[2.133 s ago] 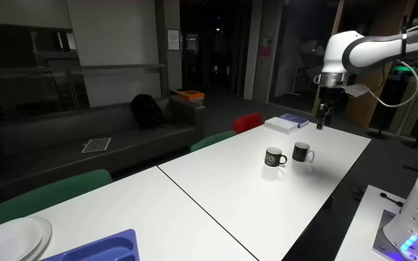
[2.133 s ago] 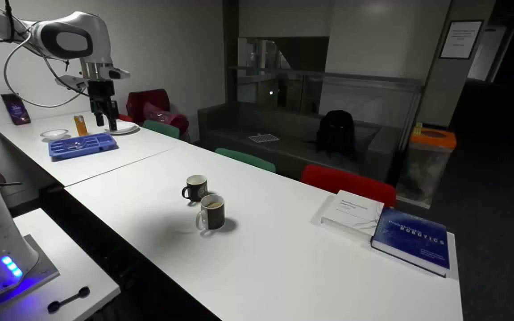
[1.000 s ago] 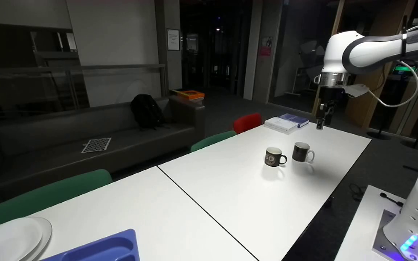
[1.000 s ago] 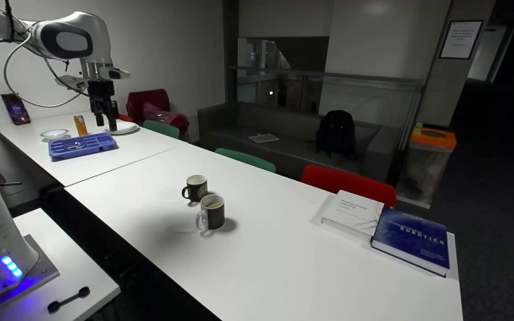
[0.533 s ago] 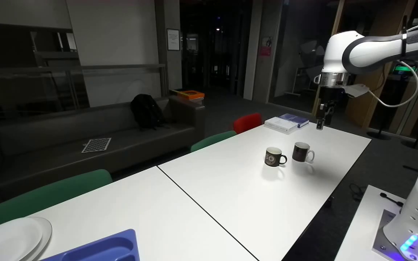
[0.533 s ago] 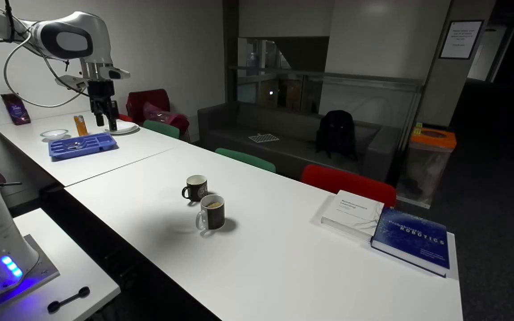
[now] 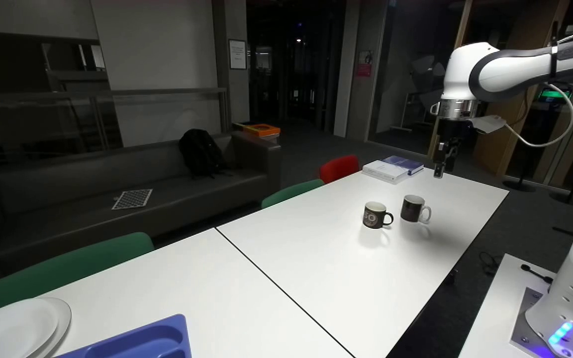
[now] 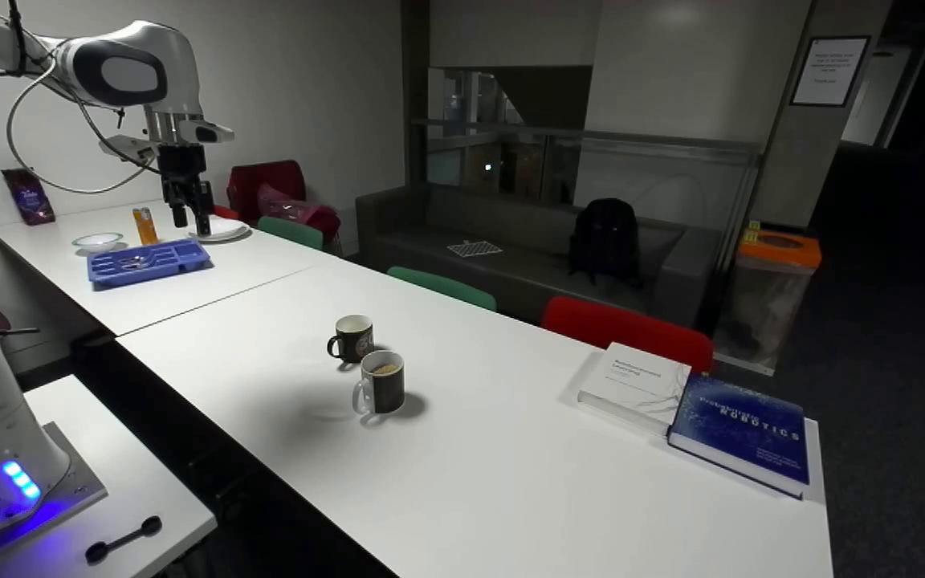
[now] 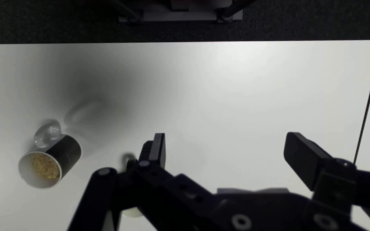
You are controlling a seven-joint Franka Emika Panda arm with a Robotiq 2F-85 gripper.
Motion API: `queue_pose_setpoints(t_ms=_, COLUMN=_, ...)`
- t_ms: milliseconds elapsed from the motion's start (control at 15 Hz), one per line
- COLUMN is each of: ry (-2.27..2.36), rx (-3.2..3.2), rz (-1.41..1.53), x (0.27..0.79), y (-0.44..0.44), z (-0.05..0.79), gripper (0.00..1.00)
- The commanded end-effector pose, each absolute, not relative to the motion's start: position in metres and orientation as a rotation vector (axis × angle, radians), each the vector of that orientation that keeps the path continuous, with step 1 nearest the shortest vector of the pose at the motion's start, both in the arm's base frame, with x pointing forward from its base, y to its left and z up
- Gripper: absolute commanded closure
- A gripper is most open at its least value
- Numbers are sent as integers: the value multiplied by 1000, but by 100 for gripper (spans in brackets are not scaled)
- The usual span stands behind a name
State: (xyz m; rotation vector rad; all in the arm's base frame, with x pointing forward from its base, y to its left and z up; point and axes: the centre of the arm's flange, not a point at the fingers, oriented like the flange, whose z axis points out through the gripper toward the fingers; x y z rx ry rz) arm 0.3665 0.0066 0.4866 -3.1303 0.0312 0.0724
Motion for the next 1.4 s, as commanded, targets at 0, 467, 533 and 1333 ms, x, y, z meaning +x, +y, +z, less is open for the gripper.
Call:
queue_pose_setpoints(t_ms=0, ry=31, rx=-3130, rz=72, x=367, y=7, z=487, gripper=0)
queue_pose_setpoints(t_ms=467, ry=31, rx=-3130, rz=72, x=367, y=7, z=487, gripper=0)
queue_pose_setpoints(t_ms=533, ry=31, rx=-3130, rz=72, x=367, y=7, z=487, gripper=0)
queue_pose_setpoints(t_ms=1333, ry=35, rx=-3142, rz=-48, x=359, y=22, z=469, gripper=0)
